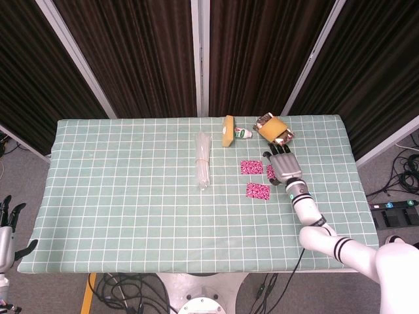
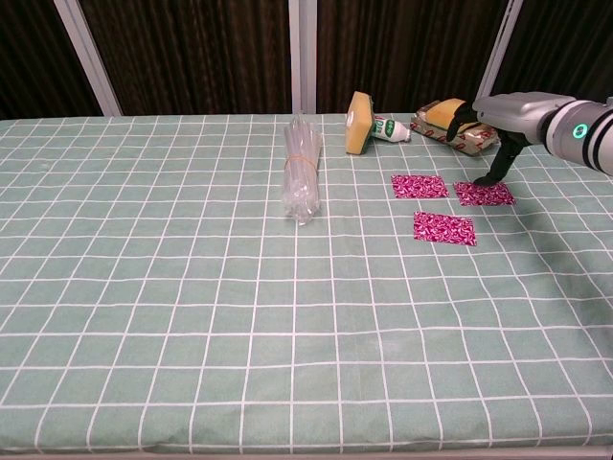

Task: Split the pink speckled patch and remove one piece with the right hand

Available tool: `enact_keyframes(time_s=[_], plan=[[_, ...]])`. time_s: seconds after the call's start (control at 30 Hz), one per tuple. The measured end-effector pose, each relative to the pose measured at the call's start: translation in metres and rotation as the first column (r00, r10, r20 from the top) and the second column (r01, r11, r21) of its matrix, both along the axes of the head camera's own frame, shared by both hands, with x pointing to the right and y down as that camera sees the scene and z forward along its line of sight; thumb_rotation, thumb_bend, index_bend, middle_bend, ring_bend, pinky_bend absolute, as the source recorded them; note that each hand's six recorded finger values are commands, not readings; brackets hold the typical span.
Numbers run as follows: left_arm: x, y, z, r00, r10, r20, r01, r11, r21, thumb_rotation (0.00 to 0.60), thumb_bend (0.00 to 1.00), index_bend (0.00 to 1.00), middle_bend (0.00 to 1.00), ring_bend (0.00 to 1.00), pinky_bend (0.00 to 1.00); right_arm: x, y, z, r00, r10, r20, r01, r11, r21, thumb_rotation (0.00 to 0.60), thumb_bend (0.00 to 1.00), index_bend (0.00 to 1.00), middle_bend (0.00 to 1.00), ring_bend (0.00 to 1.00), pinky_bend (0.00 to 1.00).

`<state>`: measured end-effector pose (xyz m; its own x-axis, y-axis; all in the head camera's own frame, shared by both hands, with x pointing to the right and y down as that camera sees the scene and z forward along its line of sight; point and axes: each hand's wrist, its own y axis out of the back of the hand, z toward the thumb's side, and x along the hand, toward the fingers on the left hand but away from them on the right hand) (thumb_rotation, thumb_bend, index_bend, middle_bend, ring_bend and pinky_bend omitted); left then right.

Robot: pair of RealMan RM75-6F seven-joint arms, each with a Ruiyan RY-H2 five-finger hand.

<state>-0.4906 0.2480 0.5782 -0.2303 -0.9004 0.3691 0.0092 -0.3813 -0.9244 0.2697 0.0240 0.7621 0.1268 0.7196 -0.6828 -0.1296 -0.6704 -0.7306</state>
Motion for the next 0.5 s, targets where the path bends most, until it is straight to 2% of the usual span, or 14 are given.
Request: enact_keyframes(time_s=[0.2, 0.5], plan=[[-0.002, 0.0, -0.002, 1.0, -0.007, 0.009, 0.007, 1.0, 0.0, 0.6, 0.2, 0.22, 0.09, 0.09, 0.13, -0.015, -0.009, 0.018, 1.0, -0.001, -0.03, 0.0, 1.0, -0.026, 0.599, 0.13, 0.26, 0.04, 0.0, 0.0], [-0.005, 0.004, -0.002, 1.0, -0.021, 0.011, 0.021, 1.0, -0.007, 0.6, 0.2, 0.22, 0.09, 0.09, 0.13, -0.033, -0.011, 0.039, 0.999, 0.01, -0.052, -0.012, 0.999, -0.052, 0.599, 0.13, 0.29, 0.05, 0.0, 0.0]])
